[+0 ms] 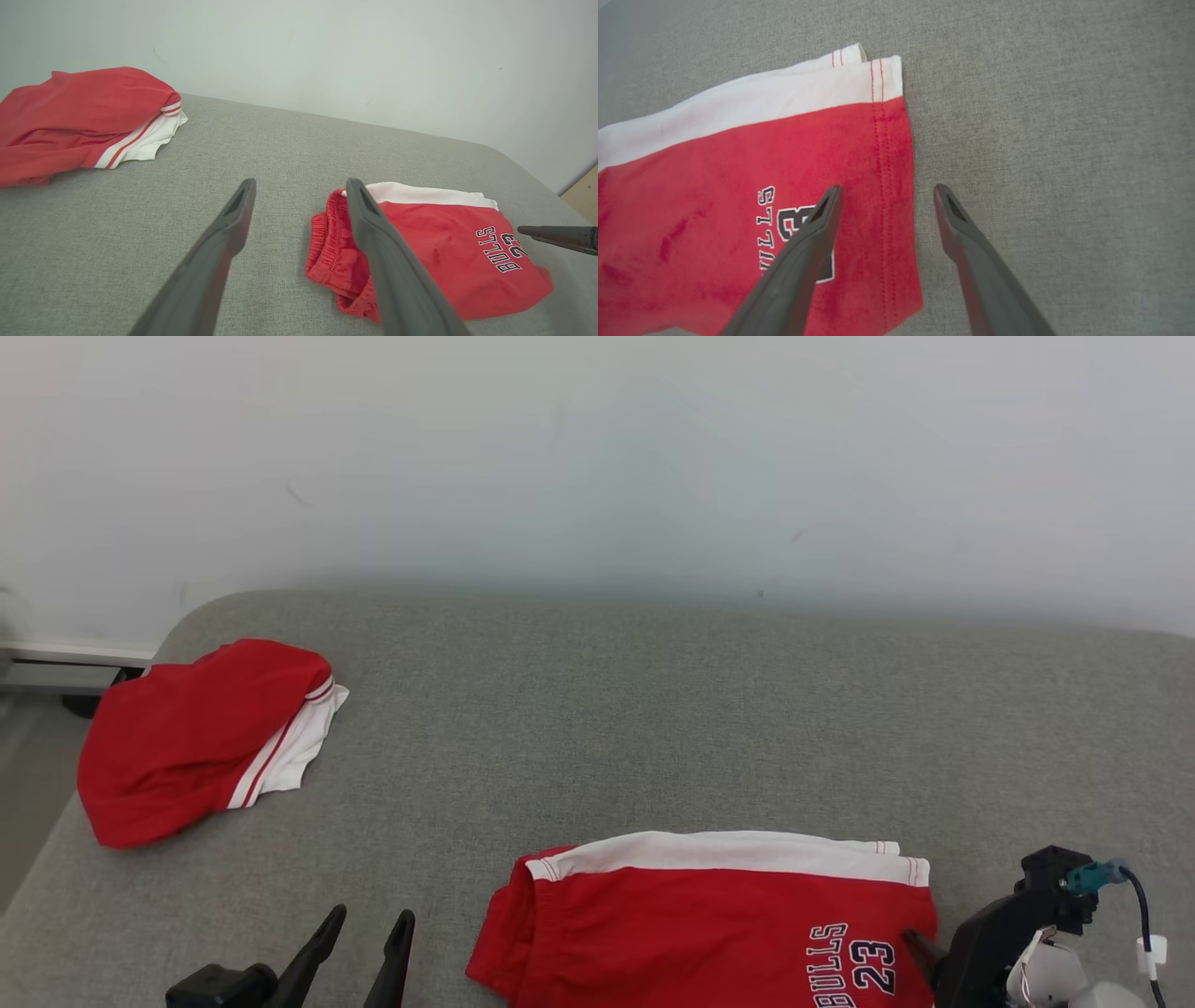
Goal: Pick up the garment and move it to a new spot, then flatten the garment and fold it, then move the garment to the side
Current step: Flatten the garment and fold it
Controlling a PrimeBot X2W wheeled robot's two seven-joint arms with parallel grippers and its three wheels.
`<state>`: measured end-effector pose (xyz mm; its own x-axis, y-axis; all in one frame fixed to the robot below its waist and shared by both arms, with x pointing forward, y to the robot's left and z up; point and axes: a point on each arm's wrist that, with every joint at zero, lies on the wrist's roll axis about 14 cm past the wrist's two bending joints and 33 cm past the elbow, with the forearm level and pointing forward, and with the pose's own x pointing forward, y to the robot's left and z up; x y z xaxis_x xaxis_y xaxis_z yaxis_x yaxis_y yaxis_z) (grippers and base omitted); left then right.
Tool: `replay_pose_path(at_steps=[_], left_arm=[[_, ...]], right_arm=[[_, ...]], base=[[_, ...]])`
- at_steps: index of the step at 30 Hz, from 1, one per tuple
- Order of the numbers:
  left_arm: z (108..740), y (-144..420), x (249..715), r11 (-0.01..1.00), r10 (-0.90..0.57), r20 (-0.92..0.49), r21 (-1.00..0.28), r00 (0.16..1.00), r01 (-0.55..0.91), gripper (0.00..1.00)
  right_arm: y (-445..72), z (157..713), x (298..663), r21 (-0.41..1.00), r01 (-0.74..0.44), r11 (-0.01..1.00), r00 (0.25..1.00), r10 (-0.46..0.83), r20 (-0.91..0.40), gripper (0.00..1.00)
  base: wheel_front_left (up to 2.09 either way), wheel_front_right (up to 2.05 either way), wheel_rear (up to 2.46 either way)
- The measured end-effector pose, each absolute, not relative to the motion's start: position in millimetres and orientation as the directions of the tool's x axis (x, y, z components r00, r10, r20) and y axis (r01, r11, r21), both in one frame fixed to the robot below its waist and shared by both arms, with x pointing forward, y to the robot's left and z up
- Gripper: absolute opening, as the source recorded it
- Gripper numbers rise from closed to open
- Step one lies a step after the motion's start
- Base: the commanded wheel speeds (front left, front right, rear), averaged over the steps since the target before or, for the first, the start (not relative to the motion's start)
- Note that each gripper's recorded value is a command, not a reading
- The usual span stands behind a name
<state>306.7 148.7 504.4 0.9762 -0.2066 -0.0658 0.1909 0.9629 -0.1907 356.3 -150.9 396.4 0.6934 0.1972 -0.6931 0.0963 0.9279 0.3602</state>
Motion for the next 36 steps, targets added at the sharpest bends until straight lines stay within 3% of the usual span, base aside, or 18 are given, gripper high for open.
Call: replay_pose_path(at_steps=[14, 36], left_arm=[[502.4, 155.7, 305.2, 0.968, -0.183, -0.085, -0.191, 0.980, 0.164, 1.00], [493.6, 170.9, 300.1, 0.973, -0.142, -0.113, -0.198, 0.983, 0.118, 1.00]], right_arm=[[-144.0, 377.1, 360.9, 0.331, 0.118, 0.936, 0.579, 0.206, -0.789, 1.00], [-96.8, 380.0, 373.5, 0.368, 0.058, 0.928, 0.520, 0.287, -0.805, 1.00]], base=[[0.00, 0.00, 0.00], [0.00, 0.00, 0.00]])
